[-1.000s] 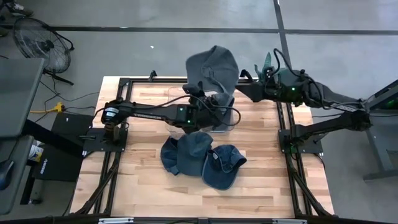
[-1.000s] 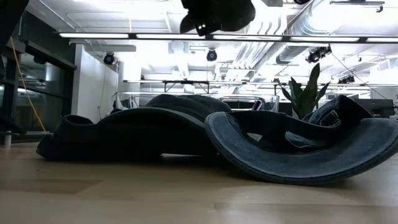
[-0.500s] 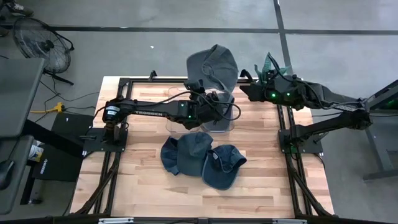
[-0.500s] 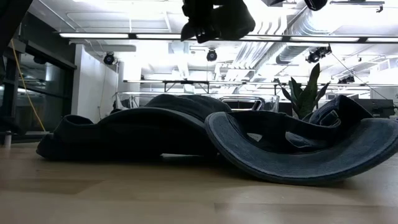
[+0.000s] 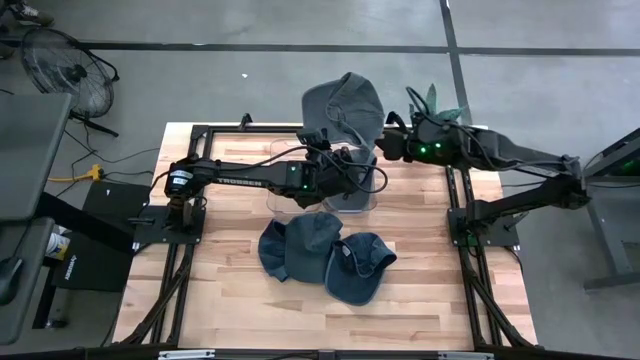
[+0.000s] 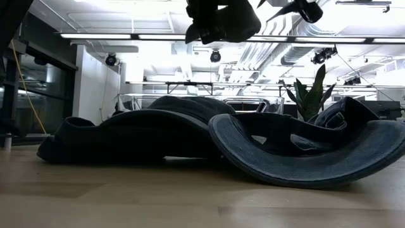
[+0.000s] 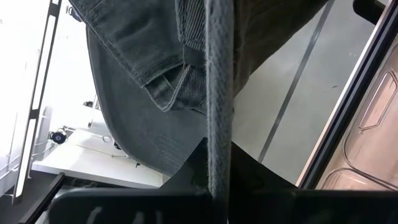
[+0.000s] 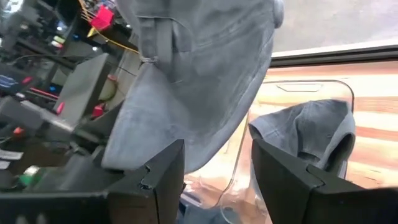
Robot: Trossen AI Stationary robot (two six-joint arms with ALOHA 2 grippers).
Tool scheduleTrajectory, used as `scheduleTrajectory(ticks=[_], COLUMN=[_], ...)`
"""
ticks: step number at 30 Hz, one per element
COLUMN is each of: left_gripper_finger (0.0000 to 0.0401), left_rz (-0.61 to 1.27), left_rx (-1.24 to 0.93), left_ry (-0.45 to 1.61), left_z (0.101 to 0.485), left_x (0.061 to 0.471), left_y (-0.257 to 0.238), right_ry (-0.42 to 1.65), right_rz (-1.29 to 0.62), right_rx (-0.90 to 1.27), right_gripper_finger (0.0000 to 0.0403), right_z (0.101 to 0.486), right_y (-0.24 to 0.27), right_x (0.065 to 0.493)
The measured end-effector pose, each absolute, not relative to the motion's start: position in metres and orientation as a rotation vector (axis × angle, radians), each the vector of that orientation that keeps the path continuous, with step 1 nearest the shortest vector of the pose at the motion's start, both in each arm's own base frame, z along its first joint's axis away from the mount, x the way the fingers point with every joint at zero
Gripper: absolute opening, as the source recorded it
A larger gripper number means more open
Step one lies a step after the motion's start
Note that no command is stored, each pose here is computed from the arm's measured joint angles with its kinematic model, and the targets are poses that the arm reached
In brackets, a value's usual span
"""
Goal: Pick & Place hat
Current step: Put the gray cap into the right transparent bin
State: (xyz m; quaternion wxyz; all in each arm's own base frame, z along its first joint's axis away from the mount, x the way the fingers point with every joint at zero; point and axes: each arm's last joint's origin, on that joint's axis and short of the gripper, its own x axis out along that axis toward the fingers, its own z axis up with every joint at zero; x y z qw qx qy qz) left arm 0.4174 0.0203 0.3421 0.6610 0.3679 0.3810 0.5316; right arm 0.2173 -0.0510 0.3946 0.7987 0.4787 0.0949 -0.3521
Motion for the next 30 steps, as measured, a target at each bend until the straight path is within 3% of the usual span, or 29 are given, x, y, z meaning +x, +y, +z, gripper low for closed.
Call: scheduleTrajectory(ticks=[15,30], left_gripper_finger=[0.0004,0.0004], left_rz=[1.201,1.199], left_rx=[0.825,0.842], left_ry=[0.855,0.866], left_z=[0.342,0.343], left_x=[0.418,0.418], left_y=[0.020,0.020], right_ry=[0.145,0.250], right_rz=[-0.749,-0.806], right_rx=[1.019,0.982], right_gripper_finger=[0.0181,0.0181], right_z=[0.397,0.382], right_y=[-0.079,-0.087], right_x=[0.222,0.229])
